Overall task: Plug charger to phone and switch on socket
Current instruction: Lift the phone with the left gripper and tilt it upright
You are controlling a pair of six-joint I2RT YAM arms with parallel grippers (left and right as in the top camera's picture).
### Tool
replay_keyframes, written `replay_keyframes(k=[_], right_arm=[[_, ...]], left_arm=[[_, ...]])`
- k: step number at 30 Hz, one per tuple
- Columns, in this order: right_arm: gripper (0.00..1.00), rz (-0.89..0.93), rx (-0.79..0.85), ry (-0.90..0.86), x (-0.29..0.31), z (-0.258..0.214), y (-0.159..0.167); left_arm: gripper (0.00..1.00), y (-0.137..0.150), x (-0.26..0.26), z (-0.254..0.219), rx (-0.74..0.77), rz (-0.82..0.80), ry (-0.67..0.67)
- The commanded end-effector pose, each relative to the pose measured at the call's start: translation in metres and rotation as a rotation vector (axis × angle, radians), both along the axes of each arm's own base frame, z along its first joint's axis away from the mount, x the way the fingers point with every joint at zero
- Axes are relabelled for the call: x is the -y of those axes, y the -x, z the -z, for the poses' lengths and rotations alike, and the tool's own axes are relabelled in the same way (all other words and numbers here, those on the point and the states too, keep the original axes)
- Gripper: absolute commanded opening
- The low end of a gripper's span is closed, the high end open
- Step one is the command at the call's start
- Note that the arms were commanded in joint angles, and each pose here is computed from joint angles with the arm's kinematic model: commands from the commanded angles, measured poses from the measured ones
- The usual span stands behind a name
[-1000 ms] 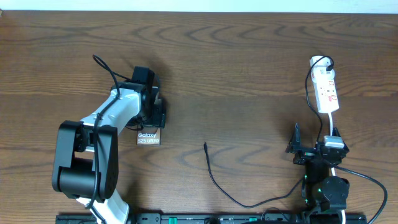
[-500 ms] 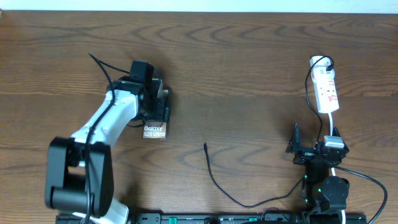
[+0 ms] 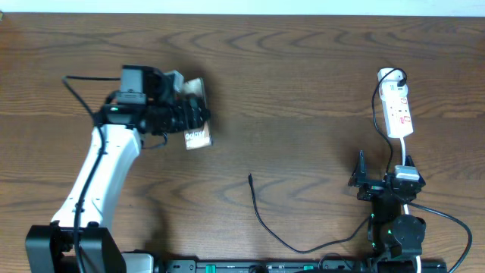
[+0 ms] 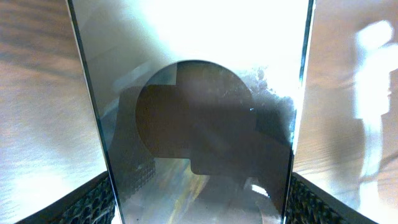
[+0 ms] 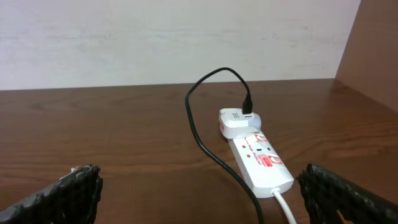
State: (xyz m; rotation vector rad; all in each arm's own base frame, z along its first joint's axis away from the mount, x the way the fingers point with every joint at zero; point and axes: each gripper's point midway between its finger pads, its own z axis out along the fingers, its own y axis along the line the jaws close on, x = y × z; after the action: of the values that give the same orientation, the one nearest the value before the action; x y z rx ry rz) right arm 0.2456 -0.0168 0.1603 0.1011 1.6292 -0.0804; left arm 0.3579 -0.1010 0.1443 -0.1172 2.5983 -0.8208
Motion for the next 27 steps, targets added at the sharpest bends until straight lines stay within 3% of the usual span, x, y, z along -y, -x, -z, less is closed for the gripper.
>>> replay_keyframes(k=[1,6,11,17,22,27], right_arm=[[0.99,-0.003,0.0,-0.006,-0.001,0.001,0.0],[0.99,-0.003,0.0,-0.006,-0.001,0.001,0.0],[0.99,-0.003,0.0,-0.006,-0.001,0.001,0.0],[0.99,-0.003,0.0,-0.006,-0.001,0.001,0.0],[0.99,-0.003,0.0,-0.006,-0.001,0.001,0.0],[0.99,-0.003,0.0,-0.006,-0.001,0.001,0.0]], left_arm=[[0.13,-0.008,0.013,-0.058,0.016,-0.007,0.341],[0.08,-0.017,0.004,-0.095,-0.001,-0.053,0.581],[0.08,-0.024,-0.004,-0.121,-0.124,-0.149,0.774],[0.08,-0.02,-0.001,-0.128,-0.373,-0.271,0.921],[0.08,0.01,0.012,-0.151,-0.627,-0.161,1.064],[0.07,0.01,0.007,-0.152,-0.648,-0.173,1.081]])
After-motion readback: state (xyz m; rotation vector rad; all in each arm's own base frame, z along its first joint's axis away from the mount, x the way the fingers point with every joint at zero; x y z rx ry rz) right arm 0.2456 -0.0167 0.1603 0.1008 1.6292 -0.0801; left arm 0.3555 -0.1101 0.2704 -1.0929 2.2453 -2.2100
